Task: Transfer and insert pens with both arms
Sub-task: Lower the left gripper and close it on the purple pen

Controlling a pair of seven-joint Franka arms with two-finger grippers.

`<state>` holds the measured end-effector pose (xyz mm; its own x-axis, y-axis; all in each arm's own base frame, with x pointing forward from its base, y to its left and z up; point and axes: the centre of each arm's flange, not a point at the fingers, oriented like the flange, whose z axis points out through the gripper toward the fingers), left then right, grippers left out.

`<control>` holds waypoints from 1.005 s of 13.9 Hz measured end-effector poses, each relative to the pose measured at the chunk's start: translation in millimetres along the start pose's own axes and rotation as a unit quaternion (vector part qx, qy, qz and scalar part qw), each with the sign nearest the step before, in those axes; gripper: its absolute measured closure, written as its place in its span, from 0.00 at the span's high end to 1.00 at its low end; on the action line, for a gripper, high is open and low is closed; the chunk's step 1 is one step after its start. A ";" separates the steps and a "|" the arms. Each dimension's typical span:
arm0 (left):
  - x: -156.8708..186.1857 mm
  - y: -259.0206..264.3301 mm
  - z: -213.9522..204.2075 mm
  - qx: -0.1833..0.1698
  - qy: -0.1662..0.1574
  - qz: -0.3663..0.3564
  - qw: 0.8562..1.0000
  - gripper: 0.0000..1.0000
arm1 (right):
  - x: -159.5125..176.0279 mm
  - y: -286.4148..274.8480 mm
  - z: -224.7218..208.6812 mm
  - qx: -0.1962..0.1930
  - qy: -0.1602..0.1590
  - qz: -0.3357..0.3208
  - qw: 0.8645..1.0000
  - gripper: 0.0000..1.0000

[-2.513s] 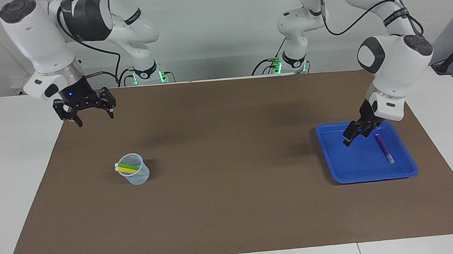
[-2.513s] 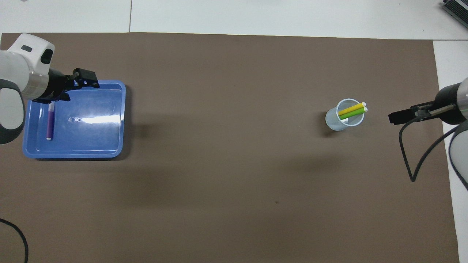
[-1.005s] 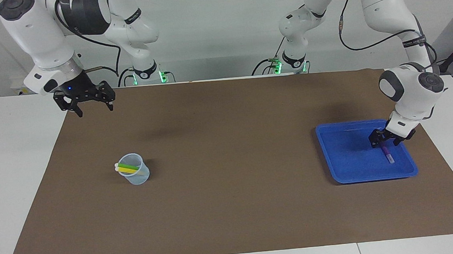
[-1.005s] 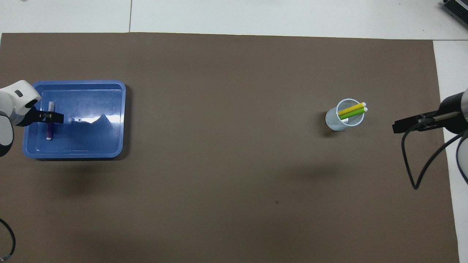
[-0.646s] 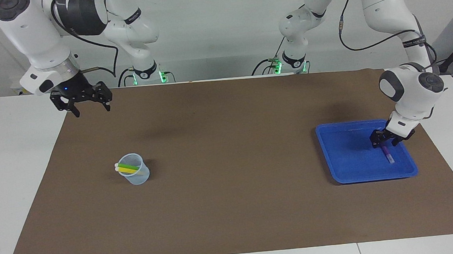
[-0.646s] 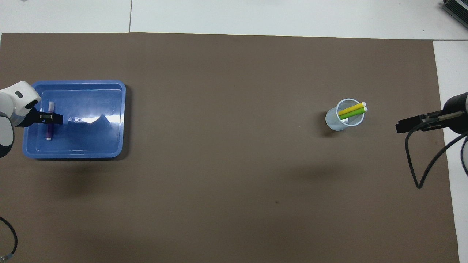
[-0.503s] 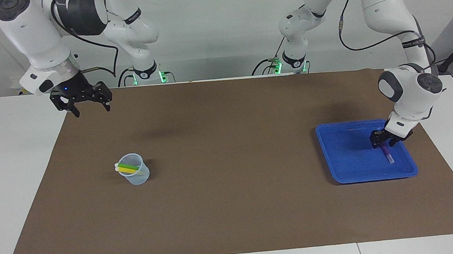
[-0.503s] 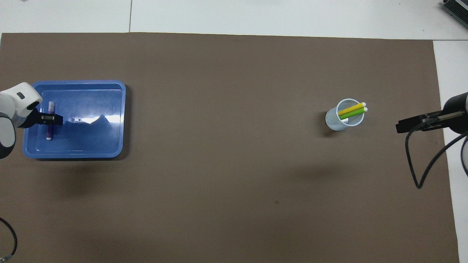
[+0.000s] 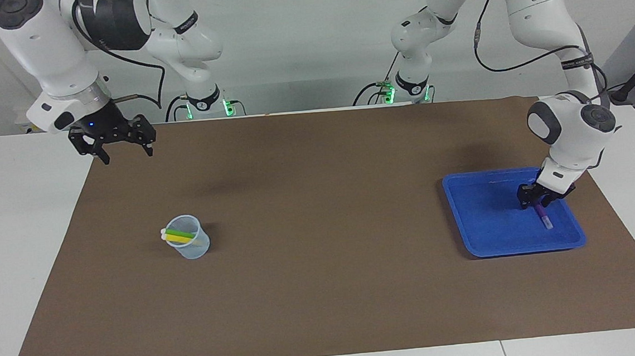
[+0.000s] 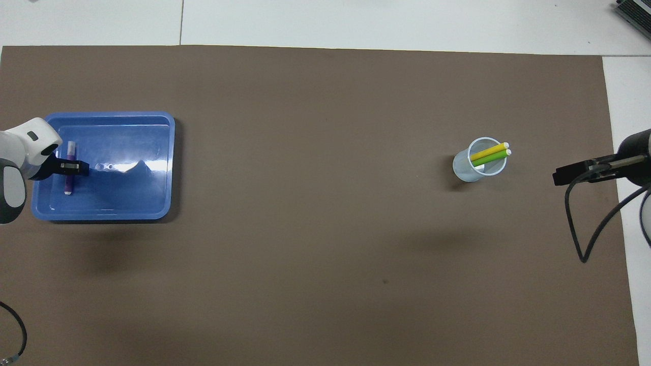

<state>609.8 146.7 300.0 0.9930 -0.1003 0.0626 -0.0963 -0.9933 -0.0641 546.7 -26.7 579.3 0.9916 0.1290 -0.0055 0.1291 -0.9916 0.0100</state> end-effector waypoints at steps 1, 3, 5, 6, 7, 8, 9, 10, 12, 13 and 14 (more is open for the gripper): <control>-0.7 0.1 1.3 0.000 0.001 0.000 1.000 0.59 | 0.0 0.0 0.0 0.000 0.000 0.000 1.000 1.00; -1.2 -0.7 1.8 0.001 0.004 -0.001 1.000 0.55 | 0.0 0.0 0.0 0.000 0.000 0.000 1.000 1.00; -1.0 -0.4 1.6 0.001 0.004 -0.001 1.000 0.48 | 0.0 0.1 0.0 0.000 0.000 0.000 1.000 1.00; -0.7 0.3 1.0 0.000 0.005 0.000 1.000 0.43 | 0.0 0.1 0.0 0.000 0.000 0.000 1.000 1.00; -0.4 1.0 0.7 0.000 0.005 0.001 1.000 0.36 | 0.0 0.1 0.0 0.000 0.000 0.000 1.000 1.00; -0.5 0.9 0.6 0.000 0.005 0.000 1.000 0.35 | 0.0 0.1 0.0 0.000 0.000 0.000 1.000 1.00; -0.2 1.5 0.4 0.000 0.005 0.001 1.000 0.28 | 0.0 0.1 0.0 0.000 0.000 0.000 1.000 1.00; -0.1 1.9 0.4 0.000 0.005 0.001 1.000 0.22 | 0.0 0.1 0.0 0.000 0.000 0.000 1.000 1.00; -0.1 1.9 0.3 0.000 0.005 0.001 1.000 0.18 | 0.0 0.1 0.0 0.000 0.000 0.000 1.000 1.00; -0.1 1.8 0.3 0.000 0.005 0.001 1.000 0.18 | 0.0 0.1 0.0 0.000 0.000 0.000 1.000 1.00; -0.1 1.8 0.2 0.000 0.005 0.001 1.000 0.18 | 0.0 0.1 0.0 0.000 0.000 0.000 1.000 1.00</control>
<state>609.5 144.9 299.7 0.9922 -0.1019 0.0719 -0.0974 -0.9932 -0.0642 546.6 -26.8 579.3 0.9916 0.1290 -0.0056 0.1291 -0.9916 0.0104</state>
